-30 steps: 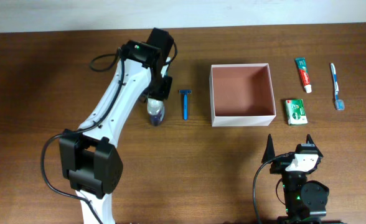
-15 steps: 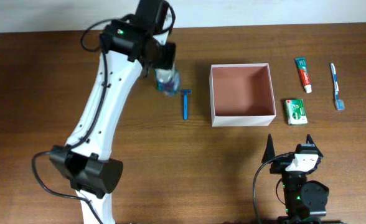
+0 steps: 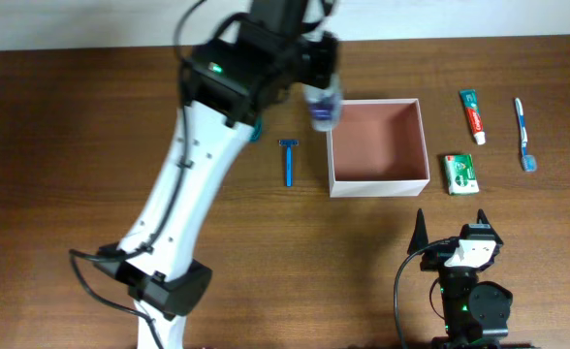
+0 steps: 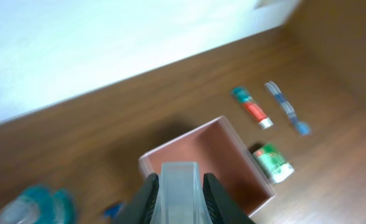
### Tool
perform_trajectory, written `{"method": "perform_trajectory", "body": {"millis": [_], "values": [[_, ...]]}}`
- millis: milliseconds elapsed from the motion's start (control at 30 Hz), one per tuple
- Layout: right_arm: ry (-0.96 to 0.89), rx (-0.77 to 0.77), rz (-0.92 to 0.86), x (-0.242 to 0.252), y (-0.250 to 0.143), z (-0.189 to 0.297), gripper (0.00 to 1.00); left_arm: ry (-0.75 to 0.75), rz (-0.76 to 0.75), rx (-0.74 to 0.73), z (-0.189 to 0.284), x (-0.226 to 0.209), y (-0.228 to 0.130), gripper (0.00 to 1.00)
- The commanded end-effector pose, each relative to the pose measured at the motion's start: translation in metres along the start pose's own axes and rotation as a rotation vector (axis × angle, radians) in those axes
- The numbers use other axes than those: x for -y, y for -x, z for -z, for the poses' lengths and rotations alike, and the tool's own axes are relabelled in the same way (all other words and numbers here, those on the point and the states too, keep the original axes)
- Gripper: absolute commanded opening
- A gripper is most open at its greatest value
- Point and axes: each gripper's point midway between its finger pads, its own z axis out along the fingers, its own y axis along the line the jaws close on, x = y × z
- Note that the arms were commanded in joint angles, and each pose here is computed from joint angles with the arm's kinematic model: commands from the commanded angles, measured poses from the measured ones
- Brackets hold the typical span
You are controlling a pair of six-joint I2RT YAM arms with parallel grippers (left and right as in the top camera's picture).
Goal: Pack container
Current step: 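Lift the soap bottle and carry it over the pink box, then lower the soap bottle into the box and open the left gripper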
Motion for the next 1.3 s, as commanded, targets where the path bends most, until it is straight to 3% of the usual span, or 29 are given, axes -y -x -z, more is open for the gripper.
{"method": "perform_trajectory", "body": {"millis": [0, 200, 533, 833, 1267], "values": [[-0.012, -0.004, 0.000, 0.001, -0.002, 0.000, 0.99, -0.097, -0.033, 0.040, -0.009, 0.046, 0.006, 0.16], [-0.011, -0.004, 0.000, 0.001, -0.002, 0.000, 0.99, -0.129, -0.060, -0.035, -0.058, 0.072, -0.024, 0.16], [-0.012, -0.004, 0.000, 0.001, -0.002, 0.000, 0.99, -0.069, -0.057, -0.135, -0.130, 0.056, -0.068, 0.17], [-0.012, -0.004, 0.000, 0.001, -0.002, 0.000, 0.99, 0.029, -0.062, -0.135, -0.139, 0.038, -0.072, 0.17], [-0.012, -0.004, 0.000, 0.001, -0.002, 0.000, 0.99, 0.035, -0.060, -0.151, -0.138, 0.036, -0.076, 0.17]]}}
